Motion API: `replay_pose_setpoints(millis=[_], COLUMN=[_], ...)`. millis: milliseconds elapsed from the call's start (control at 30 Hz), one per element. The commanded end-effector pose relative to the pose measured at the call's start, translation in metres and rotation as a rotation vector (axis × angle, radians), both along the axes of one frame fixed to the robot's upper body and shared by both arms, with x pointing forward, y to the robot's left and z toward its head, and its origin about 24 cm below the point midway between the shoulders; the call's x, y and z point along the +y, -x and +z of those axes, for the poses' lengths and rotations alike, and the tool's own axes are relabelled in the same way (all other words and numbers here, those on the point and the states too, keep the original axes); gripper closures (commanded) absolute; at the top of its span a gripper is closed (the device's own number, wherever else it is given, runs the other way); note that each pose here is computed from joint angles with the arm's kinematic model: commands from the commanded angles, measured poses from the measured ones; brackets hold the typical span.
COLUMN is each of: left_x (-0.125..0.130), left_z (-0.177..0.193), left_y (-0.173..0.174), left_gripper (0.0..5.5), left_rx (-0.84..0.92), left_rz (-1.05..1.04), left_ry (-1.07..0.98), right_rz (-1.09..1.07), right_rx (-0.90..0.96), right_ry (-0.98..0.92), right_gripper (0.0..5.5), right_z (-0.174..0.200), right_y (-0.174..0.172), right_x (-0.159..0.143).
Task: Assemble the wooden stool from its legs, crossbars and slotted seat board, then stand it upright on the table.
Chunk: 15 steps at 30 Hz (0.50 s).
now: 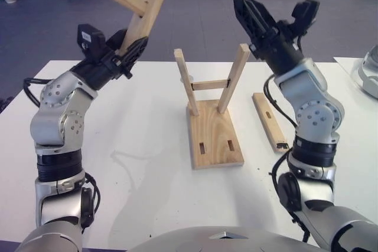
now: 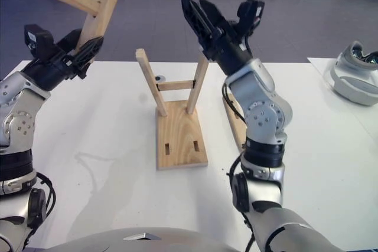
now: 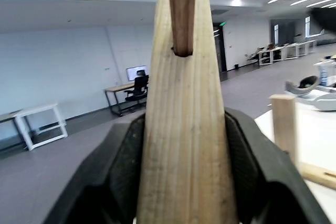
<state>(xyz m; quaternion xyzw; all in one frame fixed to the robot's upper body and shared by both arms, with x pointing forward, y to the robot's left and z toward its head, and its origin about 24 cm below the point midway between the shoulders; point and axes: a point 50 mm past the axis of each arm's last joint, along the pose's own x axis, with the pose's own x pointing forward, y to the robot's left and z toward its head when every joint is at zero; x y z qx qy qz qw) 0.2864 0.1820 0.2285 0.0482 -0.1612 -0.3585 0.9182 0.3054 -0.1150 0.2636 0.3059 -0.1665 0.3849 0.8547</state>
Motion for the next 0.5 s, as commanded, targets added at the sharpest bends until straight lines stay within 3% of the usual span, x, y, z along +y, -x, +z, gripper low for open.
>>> replay_pose_setpoints(millis=[33,200,400,500], left_x=[-0.045,-0.055,-0.056,-0.060], left_z=[0.001,-0.008,-0.014,-0.020], left_y=[0.012,0.019,0.024,0.030], left_gripper=[3.47,3.47,3.47,3.47], left_rx=[-0.015,0.003,0.005,0.019], left_rz=[-0.190,-0.251,-0.277,-0.311], left_ry=[-0.096,-0.151,-0.182,-0.189], right_rz=[0.109,0.157,0.107,0.078], right_rx=[0.082,0.090,0.209,0.271], right_ry=[-0.112,-0.221,-0.211,-0.224], right_gripper=[2.28,2.28,3.32,4.13], right_z=[0.010,0.019,-0.004,-0.018], right_y=[-0.003,0.006,0.010,0.017], right_x=[0.016,0.010,0.001,-0.007])
